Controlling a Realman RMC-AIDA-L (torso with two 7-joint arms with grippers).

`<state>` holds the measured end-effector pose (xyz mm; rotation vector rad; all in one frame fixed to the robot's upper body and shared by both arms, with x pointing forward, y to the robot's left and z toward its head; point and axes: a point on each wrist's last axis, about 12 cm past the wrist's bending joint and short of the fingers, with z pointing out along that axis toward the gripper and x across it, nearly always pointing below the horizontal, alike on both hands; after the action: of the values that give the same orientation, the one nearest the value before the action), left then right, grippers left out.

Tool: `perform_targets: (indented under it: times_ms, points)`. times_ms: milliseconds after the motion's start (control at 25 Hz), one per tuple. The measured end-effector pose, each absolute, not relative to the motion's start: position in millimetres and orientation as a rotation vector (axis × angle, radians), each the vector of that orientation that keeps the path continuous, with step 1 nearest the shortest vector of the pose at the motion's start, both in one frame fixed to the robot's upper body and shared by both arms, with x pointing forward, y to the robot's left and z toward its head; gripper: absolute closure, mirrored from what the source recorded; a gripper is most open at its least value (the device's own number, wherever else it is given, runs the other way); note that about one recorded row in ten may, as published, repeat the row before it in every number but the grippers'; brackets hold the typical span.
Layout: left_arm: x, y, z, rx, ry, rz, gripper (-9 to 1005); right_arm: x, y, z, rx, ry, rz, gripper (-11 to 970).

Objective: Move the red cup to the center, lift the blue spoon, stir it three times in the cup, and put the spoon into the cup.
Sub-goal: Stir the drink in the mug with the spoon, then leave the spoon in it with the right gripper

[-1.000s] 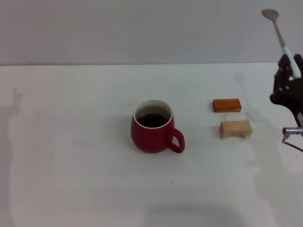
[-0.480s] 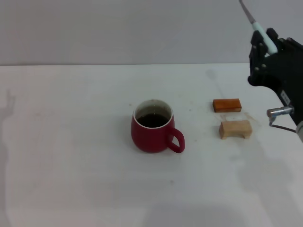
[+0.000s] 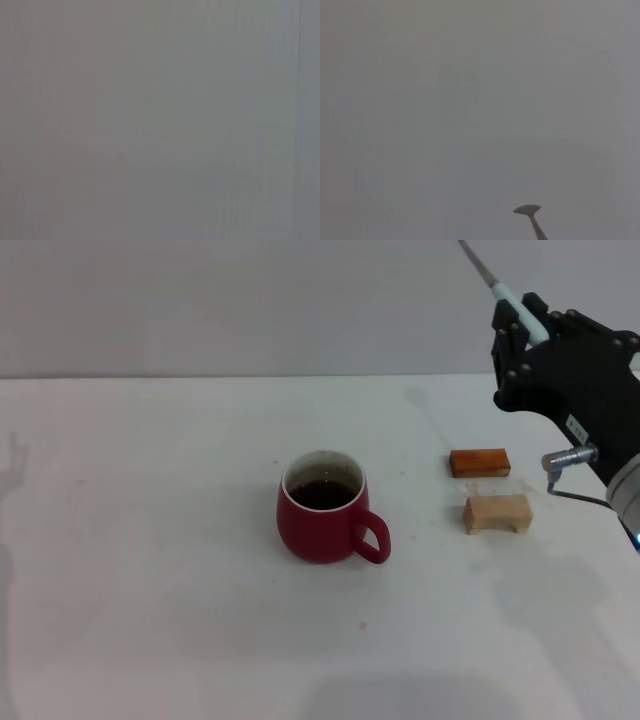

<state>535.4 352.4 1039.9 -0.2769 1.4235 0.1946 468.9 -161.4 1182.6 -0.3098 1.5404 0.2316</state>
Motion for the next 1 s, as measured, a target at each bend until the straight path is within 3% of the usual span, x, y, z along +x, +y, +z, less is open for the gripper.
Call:
perform_targets:
  times_ms: [1000]
  points:
    - [533.7,352.1,1039.0,-0.283,1.424,0.192,137,506.1,-159.2,1184.8,-0.506,1.548,0.305,800]
